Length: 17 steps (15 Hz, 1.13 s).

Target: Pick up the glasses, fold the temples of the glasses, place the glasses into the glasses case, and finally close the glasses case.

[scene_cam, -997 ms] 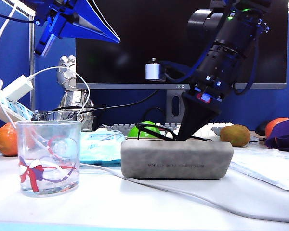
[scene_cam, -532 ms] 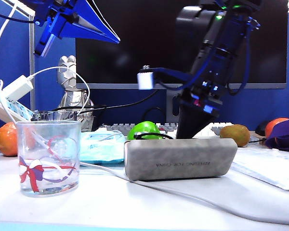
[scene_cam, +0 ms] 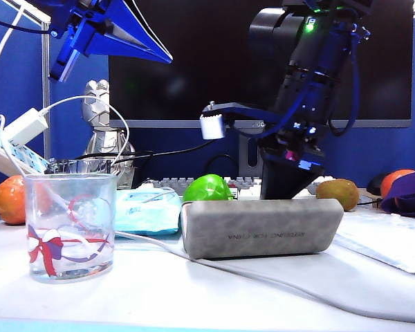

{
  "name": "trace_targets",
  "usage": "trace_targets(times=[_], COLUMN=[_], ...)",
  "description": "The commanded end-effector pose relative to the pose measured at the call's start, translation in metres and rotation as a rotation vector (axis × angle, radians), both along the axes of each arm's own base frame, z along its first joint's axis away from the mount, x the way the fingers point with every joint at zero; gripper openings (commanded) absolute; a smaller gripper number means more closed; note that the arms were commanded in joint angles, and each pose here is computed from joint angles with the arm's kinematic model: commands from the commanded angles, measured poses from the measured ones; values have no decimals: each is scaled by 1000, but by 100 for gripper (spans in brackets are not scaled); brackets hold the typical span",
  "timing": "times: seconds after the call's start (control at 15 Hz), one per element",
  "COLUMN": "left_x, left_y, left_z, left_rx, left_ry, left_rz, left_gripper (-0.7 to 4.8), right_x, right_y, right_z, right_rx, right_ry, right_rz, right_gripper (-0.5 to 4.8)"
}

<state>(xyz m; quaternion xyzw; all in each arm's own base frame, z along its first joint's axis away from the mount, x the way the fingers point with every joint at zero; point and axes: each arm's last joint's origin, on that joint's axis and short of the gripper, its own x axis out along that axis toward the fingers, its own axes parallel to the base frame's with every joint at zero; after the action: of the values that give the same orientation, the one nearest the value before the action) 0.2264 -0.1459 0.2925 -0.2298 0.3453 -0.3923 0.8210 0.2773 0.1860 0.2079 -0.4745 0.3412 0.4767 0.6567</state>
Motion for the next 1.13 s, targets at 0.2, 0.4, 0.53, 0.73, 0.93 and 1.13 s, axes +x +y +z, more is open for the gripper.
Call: trace_targets(times=[0.2,0.4,0.53,0.73,0.93,1.13], left_x=[1,3,4,0,-12,-17], left_y=[0,-3,-15,-44,-72,-85], left_z=[0,-5,-17,-40,-62,-75], left_rx=[2,7,26,77,130,162], left_ry=[-3,17,64,135,198,227], left_rz=[-3,-17,-65,-155,-251,-287], left_gripper=[-5,-5,-5,-5,-5,-5], right_x=[-10,-4,15,31,38,42], right_y=[-7,-18,-28,-28,-23,-24], right_z=[41,65,69,52,19,6], right_rx=[125,293,401,454,422,440], right_ry=[-108,-175,-245,-173,0,78], right_rz=[-91,-265,-341,-372,-388,-394], right_gripper=[185,179,79,-2,-2,-2])
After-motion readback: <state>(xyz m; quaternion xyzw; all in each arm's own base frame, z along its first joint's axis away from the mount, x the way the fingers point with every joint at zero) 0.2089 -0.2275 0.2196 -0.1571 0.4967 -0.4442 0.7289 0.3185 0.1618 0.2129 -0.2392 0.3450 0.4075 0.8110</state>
